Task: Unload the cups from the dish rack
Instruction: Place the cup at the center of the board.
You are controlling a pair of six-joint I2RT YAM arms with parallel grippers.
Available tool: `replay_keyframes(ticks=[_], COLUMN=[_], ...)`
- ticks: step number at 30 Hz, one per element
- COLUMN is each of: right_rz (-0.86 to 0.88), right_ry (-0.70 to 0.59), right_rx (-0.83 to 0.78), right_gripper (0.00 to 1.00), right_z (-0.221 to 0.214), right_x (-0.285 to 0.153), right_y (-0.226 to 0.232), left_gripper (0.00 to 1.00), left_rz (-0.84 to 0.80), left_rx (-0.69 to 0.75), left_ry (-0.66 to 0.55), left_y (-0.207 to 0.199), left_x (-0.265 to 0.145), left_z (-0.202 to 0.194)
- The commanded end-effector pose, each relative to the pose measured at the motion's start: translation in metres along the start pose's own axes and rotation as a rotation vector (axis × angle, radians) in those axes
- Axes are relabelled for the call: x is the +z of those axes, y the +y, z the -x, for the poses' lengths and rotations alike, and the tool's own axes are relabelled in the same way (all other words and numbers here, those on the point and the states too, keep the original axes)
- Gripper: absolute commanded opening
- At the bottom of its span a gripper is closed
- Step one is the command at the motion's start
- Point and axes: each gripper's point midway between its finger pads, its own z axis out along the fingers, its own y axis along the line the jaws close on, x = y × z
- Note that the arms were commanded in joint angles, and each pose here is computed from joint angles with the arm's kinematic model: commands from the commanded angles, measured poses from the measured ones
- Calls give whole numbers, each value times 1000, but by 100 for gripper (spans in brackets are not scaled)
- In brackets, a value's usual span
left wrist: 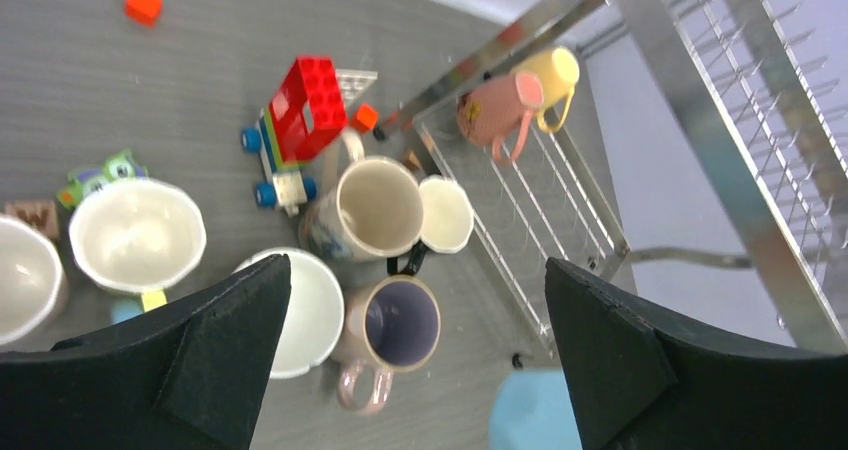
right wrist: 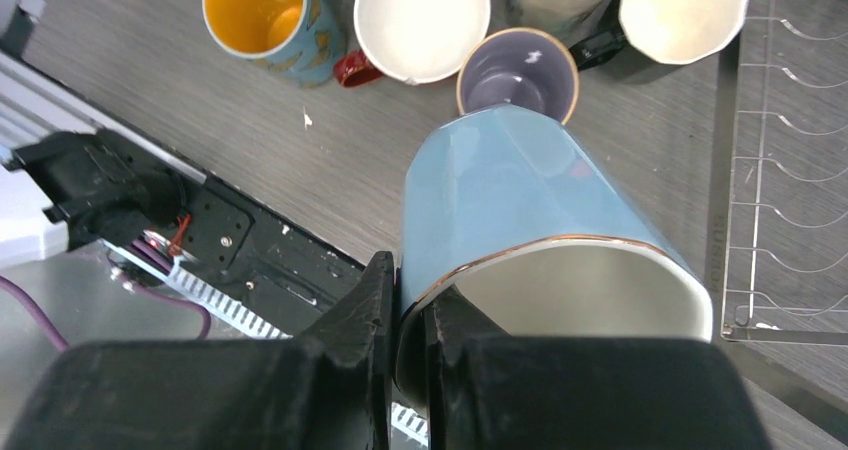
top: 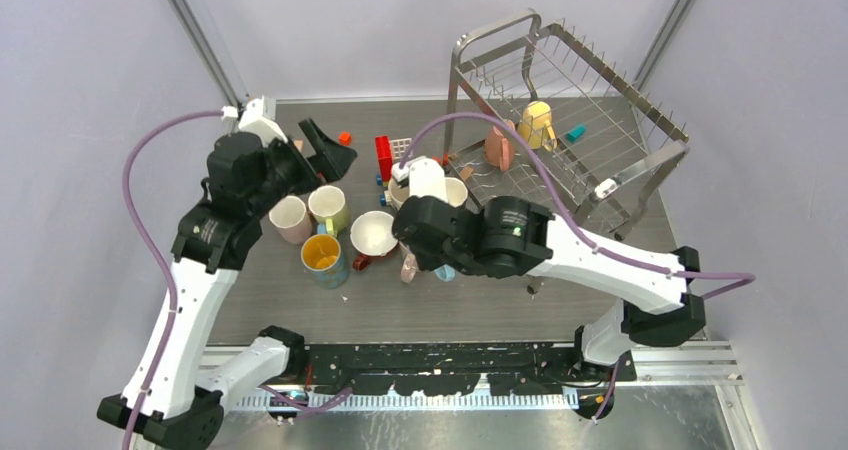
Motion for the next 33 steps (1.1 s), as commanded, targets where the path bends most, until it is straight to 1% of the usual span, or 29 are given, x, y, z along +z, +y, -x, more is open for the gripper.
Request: replay_keyframes(ticks=[1, 7, 15, 23, 33], right_rz=[48, 129, 179, 152, 110], right_ry=[-39, 56, 165, 242, 293], right_rx=[29, -16, -88, -159, -229], right_gripper=[1, 1, 1, 1, 1], right_z=[5, -18, -50, -79, -107], right_x=[13, 40, 80, 119, 162], right_y=[26, 61, 96, 108, 114], left_gripper=[100, 100, 100, 100, 100], left_rz=[-3, -75, -110, -99, -106], left_rx=[39, 53, 72, 103, 115], left_ry=[-81, -163, -224, -252, -254], left_y=[-17, -55, -76, -77, -77], left_x=[0, -8, -18, -25, -28], left_z=[44, 94, 124, 133, 132])
